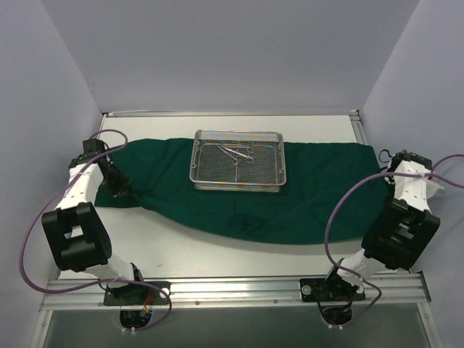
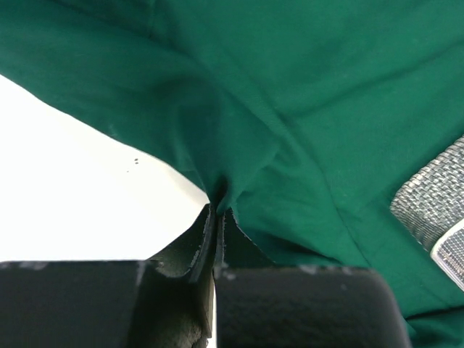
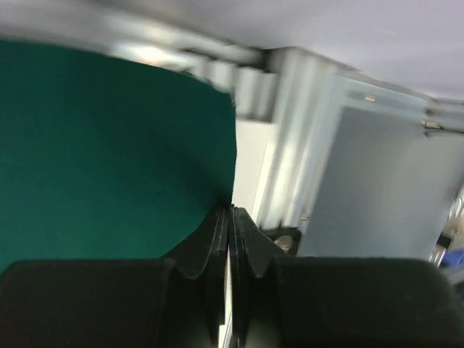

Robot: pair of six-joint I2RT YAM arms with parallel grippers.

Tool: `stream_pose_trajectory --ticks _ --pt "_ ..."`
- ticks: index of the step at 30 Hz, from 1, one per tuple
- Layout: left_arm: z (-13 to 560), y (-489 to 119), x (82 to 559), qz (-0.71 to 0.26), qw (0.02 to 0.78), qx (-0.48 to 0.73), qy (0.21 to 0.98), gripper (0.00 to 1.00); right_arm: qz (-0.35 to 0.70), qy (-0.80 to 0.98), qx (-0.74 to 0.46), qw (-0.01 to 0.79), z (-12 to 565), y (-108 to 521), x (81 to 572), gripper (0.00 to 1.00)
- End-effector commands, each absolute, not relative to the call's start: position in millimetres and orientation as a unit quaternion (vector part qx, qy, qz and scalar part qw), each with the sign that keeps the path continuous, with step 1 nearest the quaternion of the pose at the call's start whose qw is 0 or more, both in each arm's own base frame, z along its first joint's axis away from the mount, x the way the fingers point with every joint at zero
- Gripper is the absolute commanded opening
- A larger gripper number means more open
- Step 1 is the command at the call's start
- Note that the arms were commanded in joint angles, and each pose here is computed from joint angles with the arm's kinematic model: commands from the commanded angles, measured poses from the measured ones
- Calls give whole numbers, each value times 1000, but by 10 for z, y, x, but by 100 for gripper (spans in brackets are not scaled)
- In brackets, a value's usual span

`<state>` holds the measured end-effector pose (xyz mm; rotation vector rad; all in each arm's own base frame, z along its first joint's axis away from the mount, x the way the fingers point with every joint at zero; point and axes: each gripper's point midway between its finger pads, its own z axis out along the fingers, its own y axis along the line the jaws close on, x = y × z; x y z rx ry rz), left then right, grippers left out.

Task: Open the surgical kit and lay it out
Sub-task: Open the surgical kit at the center of the board.

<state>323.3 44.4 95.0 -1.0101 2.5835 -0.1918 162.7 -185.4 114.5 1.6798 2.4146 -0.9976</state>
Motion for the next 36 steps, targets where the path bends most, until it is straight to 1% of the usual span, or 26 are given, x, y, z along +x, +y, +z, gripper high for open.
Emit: stream_pose_trajectory --ticks 1,2,3,4,6,7,9,10,12,13,14,16,17,18,20,21,23,24,25,26,29,34,36 --pt "930 503 3293 -74 190 -366 908 2 -373 719 587 -5 1410 -2041 1126 14" --pt "923 514 3284 -76 189 -371 906 2 -343 727 595 -10 1350 -1984 1144 25" --pt "919 521 3285 -79 190 -373 905 2 -334 731 594 -10 1347 -1972 1153 32" --pt "906 515 3258 -79 187 -376 904 2 -323 743 586 -13 1336 -1949 1174 53" --pt "917 517 3203 -79 183 -382 903 2 -279 772 571 -5 1292 -1864 1321 64" --pt "949 508 3163 -79 187 -382 902 2 -278 791 545 17 1347 -1805 1498 69" --pt "983 521 3072 -71 187 -388 899 2 -275 817 505 46 1426 -1688 1740 74" --pt "1034 521 3011 -70 195 -389 898 2 -270 840 463 82 1535 -1512 2020 75" --pt "1085 550 2880 -56 194 -395 896 2 -249 865 420 118 1599 -1261 2331 75" --pt "1170 585 2819 -50 206 -400 892 2 -223 874 405 150 1675 -1111 2571 75" --pt "1181 603 2721 -37 203 -403 892 2 -201 893 362 175 1705 -811 2776 75" --pt "1297 613 2606 -29 221 -405 887 2 -149 915 318 199 1696 -391 3097 75" --pt "1272 628 2489 -15 214 -409 887 2 -126 920 298 221 1782 -190 3255 75" --pt "1349 665 2435 -2 229 -417 879 2 -105 937 247 225 1743 191 3369 75" --pt "1449 657 2386 0 228 -423 877 2 -68 946 196 248 1786 653 3582 75" --pt "1449 683 2349 8 225 -432 873 2 -51 954 151 256 1794 1001 3574 75" --pt "1457 698 2185 21 209 -455 865 2 -30 956 121 266 1813 1308 3601 75" --pt "1498 707 2168 24 215 -459 862 2 -19 958 102 267 1810 1478 3577 75" --pt "1554 696 2152 21 225 -458 859 2 -8 958 97 272 1810 1556 3589 75" --pt "1559 687 2073 27 214 -462 860 2 10 958 91 272 1834 1624 3565 75" --pt "1704 743 1912 55 222 -474 851 2 21 956 83 281 1865 1619 3534 76" --pt "1863 725 1694 65 245 -497 830 2 21 955 69 287 1879 1549 3511 76" --pt "1932 716 1537 75 252 -506 822 2 21 954 60 293 1897 1536 3539 77"
